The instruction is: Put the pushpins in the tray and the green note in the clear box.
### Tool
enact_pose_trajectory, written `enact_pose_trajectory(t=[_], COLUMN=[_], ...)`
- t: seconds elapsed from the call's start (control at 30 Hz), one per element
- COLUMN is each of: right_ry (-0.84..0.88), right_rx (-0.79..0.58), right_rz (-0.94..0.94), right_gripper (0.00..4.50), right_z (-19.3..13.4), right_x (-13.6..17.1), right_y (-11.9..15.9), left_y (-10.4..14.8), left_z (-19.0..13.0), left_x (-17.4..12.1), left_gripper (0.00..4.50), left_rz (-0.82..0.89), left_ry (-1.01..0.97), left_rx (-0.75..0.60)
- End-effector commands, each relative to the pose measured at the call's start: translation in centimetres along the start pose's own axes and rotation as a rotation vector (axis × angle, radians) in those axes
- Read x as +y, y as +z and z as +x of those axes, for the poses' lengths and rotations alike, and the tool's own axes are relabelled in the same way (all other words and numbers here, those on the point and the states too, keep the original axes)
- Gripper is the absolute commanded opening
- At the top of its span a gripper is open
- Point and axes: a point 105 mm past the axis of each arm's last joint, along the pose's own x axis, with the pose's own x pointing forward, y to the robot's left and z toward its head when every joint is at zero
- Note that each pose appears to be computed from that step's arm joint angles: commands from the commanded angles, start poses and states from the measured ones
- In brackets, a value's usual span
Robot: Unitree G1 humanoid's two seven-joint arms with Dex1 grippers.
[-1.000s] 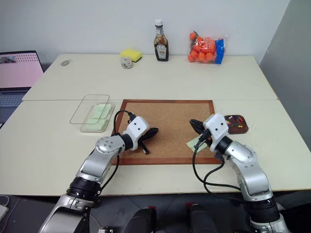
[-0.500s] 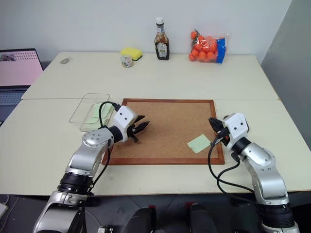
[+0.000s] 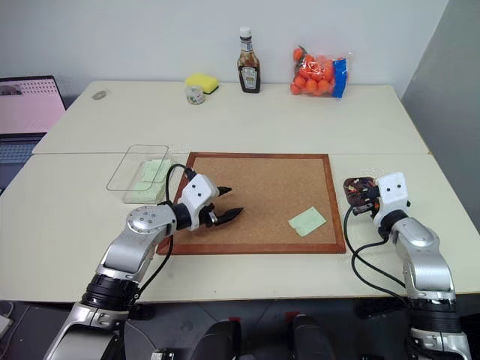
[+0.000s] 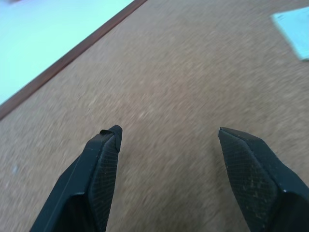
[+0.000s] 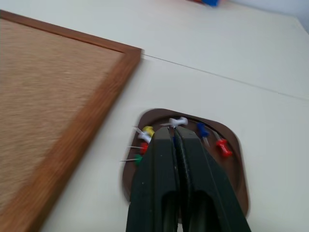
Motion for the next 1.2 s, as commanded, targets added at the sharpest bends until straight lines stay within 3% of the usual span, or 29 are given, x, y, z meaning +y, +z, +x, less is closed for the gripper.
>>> enact_pose_trajectory(t=[0.03, 0.2, 0.57, 0.73, 0.93, 1.2], right_ry=[-0.086, -0.096, -0.106, 0.094, 0.435, 0.547], right_rx=[-0.003, 0.0, -0.034, -0.117, -0.056, 0.075], right_rz=[0.025, 0.056, 0.078, 0.13, 0.178, 0.178], right_gripper=[0.0, 0.6, 3.07, 4.15, 4.15, 4.15], right_z=[1.0, 1.5, 1.1, -1.5, -6.6, -8.5], right_x=[-2.1, -2.5, -2.7, 0.6, 7.9, 11.7], right_y=[0.4, 0.3, 0.9, 3.1, 2.7, 0.4], left_y=[2.3, 2.5, 2.9, 2.9, 2.8, 2.8], left_z=[0.3, 0.4, 0.6, 0.6, 0.6, 0.5], left_x=[-0.4, -0.9, -1.5, -1.7, -2.3, -2.3], left_gripper=[3.35, 3.44, 3.44, 3.44, 3.44, 3.44], left_rz=[0.076, 0.096, 0.116, 0.115, 0.116, 0.125], left_ry=[-0.037, -0.055, -0.072, -0.079, -0.111, -0.138], left_rx=[-0.067, -0.071, -0.073, -0.075, -0.067, -0.061])
